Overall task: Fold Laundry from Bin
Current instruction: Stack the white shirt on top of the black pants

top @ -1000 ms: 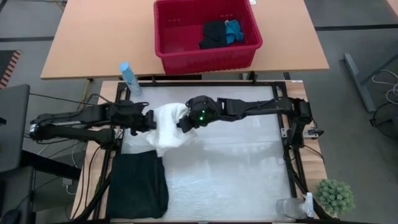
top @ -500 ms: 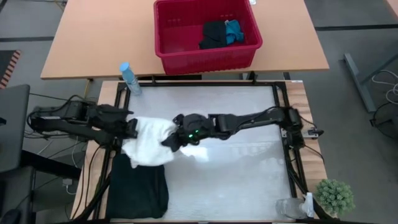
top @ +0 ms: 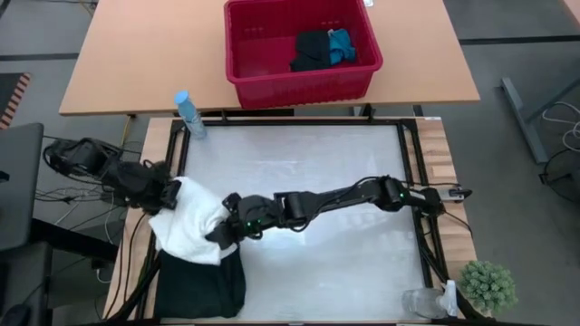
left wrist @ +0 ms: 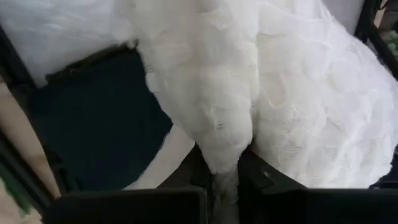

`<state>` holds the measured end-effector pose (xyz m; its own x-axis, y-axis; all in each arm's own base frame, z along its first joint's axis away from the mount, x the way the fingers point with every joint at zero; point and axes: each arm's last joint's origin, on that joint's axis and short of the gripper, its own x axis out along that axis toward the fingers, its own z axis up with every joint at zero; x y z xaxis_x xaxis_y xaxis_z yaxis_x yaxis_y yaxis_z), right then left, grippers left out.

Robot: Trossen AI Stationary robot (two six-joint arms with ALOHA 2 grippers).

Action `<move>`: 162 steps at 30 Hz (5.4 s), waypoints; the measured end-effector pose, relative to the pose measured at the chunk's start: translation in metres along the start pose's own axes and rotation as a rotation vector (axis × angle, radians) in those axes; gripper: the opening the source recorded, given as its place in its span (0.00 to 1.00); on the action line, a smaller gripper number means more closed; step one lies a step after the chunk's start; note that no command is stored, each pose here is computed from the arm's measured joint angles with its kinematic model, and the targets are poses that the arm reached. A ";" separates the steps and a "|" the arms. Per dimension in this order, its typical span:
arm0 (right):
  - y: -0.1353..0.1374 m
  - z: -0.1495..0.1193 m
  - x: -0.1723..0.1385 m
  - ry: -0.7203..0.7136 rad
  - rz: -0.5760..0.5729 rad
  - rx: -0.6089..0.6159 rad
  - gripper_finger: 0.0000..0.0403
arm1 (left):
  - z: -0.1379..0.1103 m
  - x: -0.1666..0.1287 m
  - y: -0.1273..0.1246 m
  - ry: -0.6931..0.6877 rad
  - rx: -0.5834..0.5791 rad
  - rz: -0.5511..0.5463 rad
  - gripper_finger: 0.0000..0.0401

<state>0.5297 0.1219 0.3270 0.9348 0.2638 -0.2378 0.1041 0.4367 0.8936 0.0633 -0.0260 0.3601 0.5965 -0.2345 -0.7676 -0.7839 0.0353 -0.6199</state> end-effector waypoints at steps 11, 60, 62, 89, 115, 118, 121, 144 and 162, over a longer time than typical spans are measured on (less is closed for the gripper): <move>0.008 -0.017 -0.001 0.073 0.013 -0.010 0.16 | -0.037 0.021 -0.012 0.074 0.049 0.038 0.03; -0.053 -0.059 0.047 0.296 -0.040 0.085 0.16 | -0.147 0.095 0.082 0.112 0.434 0.461 0.03; -0.061 -0.065 0.051 0.316 -0.060 0.096 0.16 | -0.144 0.098 0.086 0.083 0.446 0.478 0.03; -0.092 -0.033 0.053 0.412 -0.075 -0.074 0.56 | -0.112 0.066 0.085 0.251 0.450 0.431 0.55; -0.023 0.009 0.011 0.189 0.106 -0.751 0.51 | -0.055 0.010 0.044 0.120 0.515 -0.204 0.56; -0.020 -0.010 0.028 0.085 0.221 -0.843 0.45 | -0.052 -0.001 0.034 0.046 0.570 -0.298 0.56; -0.031 -0.016 0.043 -0.004 0.270 -0.863 0.38 | -0.047 -0.010 0.025 -0.038 0.604 -0.384 0.56; -0.095 -0.077 0.084 0.074 0.046 -0.871 0.15 | -0.098 0.018 0.020 -0.289 0.916 -0.314 0.51; -0.101 -0.070 0.084 0.106 0.039 -0.899 0.15 | -0.129 0.066 0.018 0.282 1.041 0.270 0.50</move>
<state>0.5740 0.1598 0.1900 0.8914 0.3509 -0.2868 -0.2730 0.9209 0.2782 0.0665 -0.1664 0.3198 0.2637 -0.3043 -0.9154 -0.2758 0.8855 -0.3738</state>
